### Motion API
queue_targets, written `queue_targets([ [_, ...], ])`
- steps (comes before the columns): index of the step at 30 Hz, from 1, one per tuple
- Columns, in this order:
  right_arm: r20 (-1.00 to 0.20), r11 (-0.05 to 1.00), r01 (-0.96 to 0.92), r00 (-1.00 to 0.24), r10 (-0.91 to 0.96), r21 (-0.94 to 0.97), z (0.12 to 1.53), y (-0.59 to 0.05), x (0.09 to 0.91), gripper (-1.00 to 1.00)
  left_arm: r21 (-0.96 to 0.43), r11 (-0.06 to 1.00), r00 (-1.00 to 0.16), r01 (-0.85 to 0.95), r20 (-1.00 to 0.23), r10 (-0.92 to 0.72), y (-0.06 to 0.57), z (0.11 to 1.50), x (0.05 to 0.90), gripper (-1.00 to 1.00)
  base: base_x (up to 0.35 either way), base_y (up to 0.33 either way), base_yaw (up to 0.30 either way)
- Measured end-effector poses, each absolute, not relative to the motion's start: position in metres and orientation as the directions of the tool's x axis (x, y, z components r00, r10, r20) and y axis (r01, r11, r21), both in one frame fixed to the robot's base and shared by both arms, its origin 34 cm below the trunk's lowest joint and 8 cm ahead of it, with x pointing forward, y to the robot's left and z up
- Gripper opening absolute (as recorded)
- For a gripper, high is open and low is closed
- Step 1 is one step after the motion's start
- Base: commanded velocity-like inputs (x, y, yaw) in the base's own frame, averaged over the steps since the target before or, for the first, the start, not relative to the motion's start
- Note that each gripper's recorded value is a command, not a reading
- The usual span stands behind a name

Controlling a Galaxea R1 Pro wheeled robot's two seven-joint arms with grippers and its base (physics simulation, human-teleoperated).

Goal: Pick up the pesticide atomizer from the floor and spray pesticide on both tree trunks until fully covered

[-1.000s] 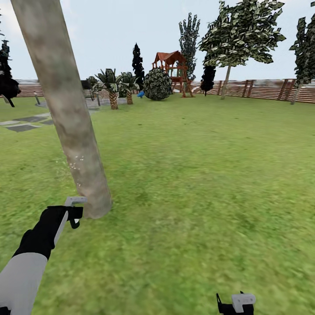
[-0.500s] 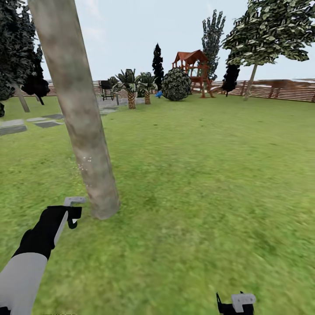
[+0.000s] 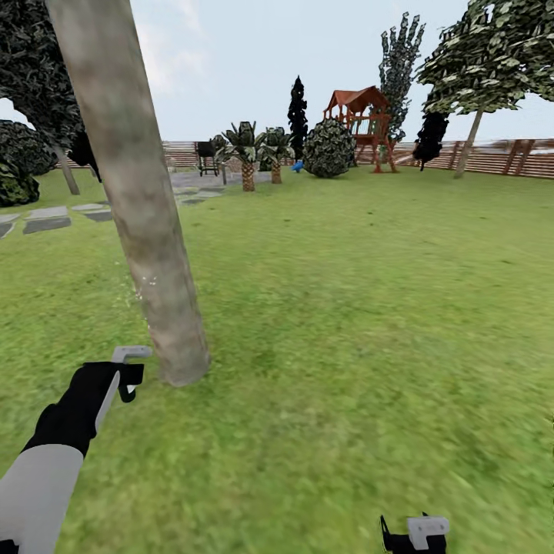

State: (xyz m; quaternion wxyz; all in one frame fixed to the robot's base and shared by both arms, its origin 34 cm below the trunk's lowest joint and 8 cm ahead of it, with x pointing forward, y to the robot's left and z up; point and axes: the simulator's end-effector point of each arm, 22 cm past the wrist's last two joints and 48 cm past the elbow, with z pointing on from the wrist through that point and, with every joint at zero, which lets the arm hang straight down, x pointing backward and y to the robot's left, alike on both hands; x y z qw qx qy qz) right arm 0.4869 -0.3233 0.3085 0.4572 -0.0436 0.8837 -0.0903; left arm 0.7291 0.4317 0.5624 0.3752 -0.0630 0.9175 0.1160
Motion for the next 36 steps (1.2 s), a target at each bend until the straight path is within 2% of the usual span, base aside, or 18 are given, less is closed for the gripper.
queue_targets([
  [4, -0.800, 0.980, 0.005, -0.578, -0.160, -0.199, 0.309, -0.323, 0.487, 1.00, 0.165, 0.966, -0.711, -0.201, -0.703, -0.028, 0.431, 0.562, 0.729, -1.00, 0.170, -0.248, 0.082],
  [15, -0.801, 0.980, 0.006, -0.578, -0.159, -0.199, 0.309, -0.323, 0.487, 1.00, 0.161, 0.967, -0.711, -0.200, -0.703, -0.030, 0.429, 0.562, 0.729, -1.00, 0.173, -0.245, 0.262],
  [30, -0.800, 0.979, 0.007, -0.578, -0.161, -0.202, 0.309, -0.325, 0.487, 1.00, 0.156, 0.968, -0.711, -0.199, -0.702, -0.033, 0.427, 0.561, 0.730, -1.00, 0.086, -0.258, 0.013],
  [36, -0.801, 0.979, 0.007, -0.577, -0.161, -0.202, 0.309, -0.325, 0.487, 1.00, 0.156, 0.968, -0.727, -0.196, -0.686, -0.037, 0.426, 0.551, 0.725, -1.00, 0.119, -0.269, 0.226],
])
